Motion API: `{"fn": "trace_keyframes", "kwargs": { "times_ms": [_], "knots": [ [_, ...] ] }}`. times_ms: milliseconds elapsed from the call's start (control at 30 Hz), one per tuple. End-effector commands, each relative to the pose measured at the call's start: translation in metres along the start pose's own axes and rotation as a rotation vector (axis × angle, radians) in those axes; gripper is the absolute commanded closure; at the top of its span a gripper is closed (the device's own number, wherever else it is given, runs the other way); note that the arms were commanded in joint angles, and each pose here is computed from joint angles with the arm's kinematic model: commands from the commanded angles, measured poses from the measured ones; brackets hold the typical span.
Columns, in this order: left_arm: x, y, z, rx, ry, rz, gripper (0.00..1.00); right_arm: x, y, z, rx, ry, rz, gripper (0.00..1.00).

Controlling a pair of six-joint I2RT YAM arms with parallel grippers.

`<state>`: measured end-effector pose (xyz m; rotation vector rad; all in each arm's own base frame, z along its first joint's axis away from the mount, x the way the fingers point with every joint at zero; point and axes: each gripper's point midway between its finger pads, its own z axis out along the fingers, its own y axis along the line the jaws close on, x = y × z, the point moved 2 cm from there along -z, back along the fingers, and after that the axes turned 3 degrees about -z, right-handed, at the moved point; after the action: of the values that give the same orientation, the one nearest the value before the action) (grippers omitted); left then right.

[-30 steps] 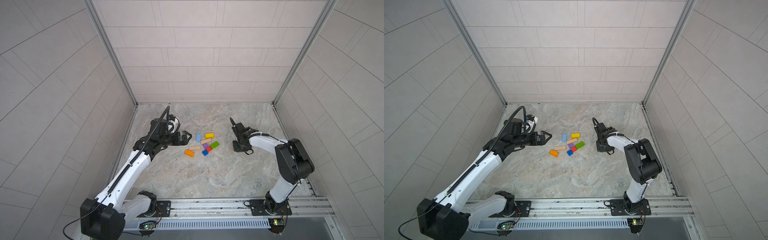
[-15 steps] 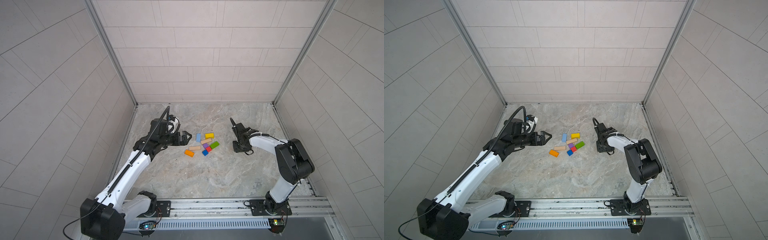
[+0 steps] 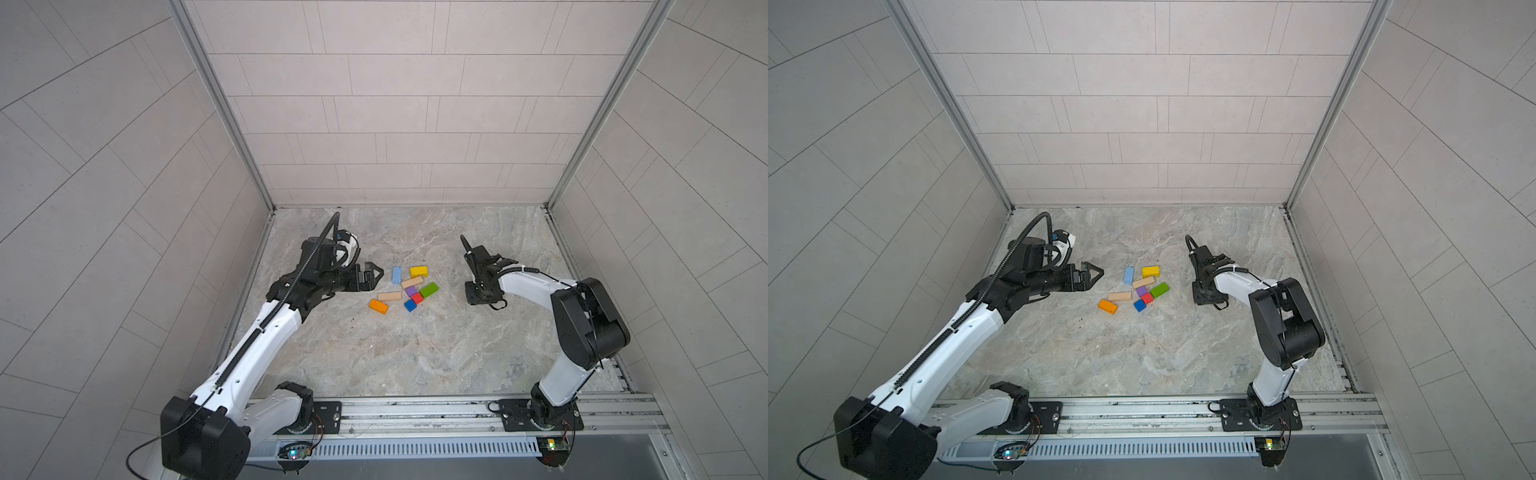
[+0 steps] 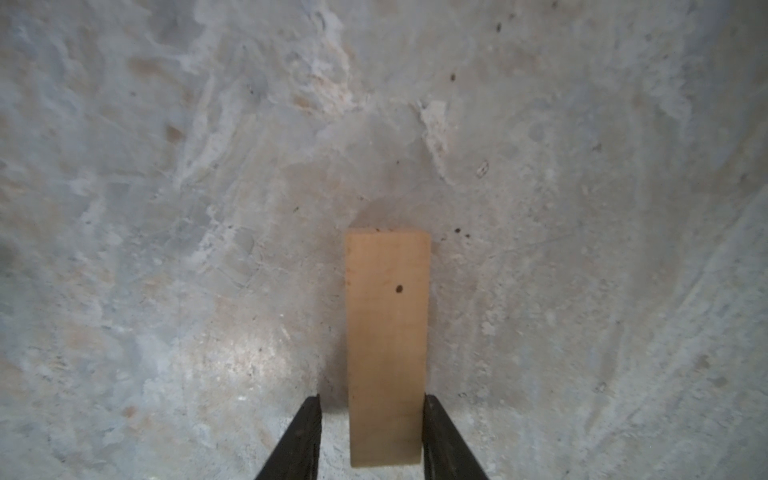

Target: Build the wood block tower

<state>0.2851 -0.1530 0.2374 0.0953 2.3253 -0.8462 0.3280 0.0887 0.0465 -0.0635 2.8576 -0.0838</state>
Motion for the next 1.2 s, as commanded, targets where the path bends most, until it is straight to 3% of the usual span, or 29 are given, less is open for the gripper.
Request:
{"fn": "trace_keyframes", "kwargs": {
  "times_ms": [0, 133, 333, 467, 600, 833, 1033, 1167],
  "knots": [
    [-0.001, 0.001, 0.0, 0.005, -0.009, 0.0, 0.0, 0.001, -0.006, -0.009, 0.02, -0.006, 0.013, 0.6],
    [-0.001, 0.001, 0.0, 0.002, -0.008, -0.001, 0.0, -0.002, -0.011, -0.018, 0.04, -0.034, 0.015, 0.59],
    [-0.001, 0.001, 0.002, 0.004, -0.001, -0.005, 0.0, -0.011, -0.008, -0.047, 0.038, -0.086, -0.064, 0.47],
    [-0.001, 0.001, 0.002, 0.005, 0.001, -0.007, 0.0, -0.018, 0.01, -0.067, -0.017, -0.14, -0.158, 0.32],
    [-0.001, 0.001, 0.003, 0.007, 0.003, -0.007, 0.0, -0.026, 0.034, -0.082, -0.077, -0.174, -0.245, 0.26],
    [0.001, 0.0, 0.004, 0.016, 0.015, -0.013, 0.0, -0.03, 0.096, -0.103, -0.156, -0.243, -0.516, 0.24],
    [0.005, 0.002, -0.001, -0.018, 0.051, -0.014, 0.0, -0.029, 0.154, -0.108, -0.303, -0.27, -0.694, 0.28],
    [0.007, 0.003, -0.01, -0.038, 0.04, -0.005, 0.0, -0.031, 0.181, -0.104, -0.313, -0.275, -0.792, 0.32]
  ]
}}
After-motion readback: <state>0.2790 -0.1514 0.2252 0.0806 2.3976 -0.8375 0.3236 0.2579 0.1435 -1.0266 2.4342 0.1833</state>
